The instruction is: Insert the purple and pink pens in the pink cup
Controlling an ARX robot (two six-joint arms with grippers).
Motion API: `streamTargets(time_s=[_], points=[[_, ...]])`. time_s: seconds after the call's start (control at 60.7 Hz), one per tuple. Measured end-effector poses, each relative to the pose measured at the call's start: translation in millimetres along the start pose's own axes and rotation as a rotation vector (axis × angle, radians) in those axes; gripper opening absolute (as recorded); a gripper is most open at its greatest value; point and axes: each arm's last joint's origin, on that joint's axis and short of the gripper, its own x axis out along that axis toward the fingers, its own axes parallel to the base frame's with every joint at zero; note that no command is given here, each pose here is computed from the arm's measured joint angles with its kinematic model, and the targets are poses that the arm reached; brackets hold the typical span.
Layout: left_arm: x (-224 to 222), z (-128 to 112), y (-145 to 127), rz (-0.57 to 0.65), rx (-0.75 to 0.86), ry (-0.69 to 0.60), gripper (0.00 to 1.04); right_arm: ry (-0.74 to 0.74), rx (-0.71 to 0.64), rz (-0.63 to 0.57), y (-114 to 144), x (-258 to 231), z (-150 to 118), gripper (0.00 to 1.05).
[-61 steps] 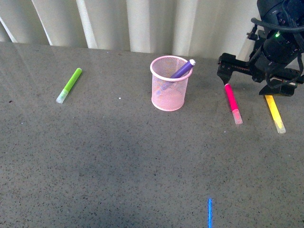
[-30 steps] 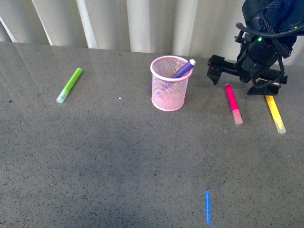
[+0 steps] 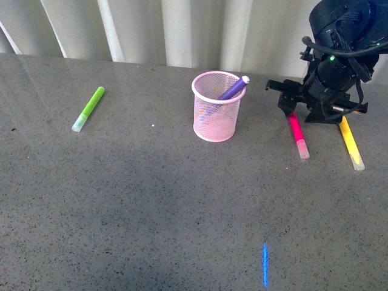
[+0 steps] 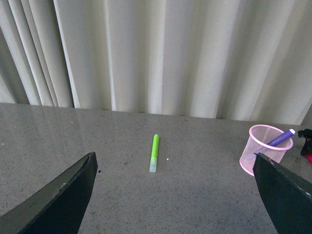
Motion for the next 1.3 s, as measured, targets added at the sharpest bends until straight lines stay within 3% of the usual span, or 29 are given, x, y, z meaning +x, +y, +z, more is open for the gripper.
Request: streamTargets(time_s=[0.165, 0.478, 0.642, 0.757, 0.922, 1.087, 1.186, 1.301], points=[[0, 0, 0, 0.000, 0.000, 0.000, 0.98, -0.005, 0.014, 0.009, -5, 0, -1, 0.13], [0, 0, 0, 0.000, 0.000, 0.000, 0.98, -0.022, 0.017, 0.019, -6, -1, -1, 0.11], [0, 0, 0, 0.000, 0.000, 0.000, 0.98, -0.085, 0.028, 0.082, -5, -12, 3, 0.11], [0, 0, 0, 0.000, 0.000, 0.000, 0.98, -0.218, 0.021, 0.187, 3, -48, 13, 0.11], [0, 0, 0, 0.000, 0.000, 0.000, 0.98, -0.564, -0.036, 0.409, 23, -158, 39, 0.11], [0, 0, 0, 0.000, 0.000, 0.000, 0.98, -0.870, -0.163, 0.618, 41, -241, 29, 0.11], [0, 0, 0, 0.000, 0.000, 0.000, 0.98, -0.944, -0.259, 0.721, 55, -244, 10, 0.11], [0, 0, 0, 0.000, 0.000, 0.000, 0.98, -0.906, -0.367, 0.720, 64, -201, -21, 0.11]])
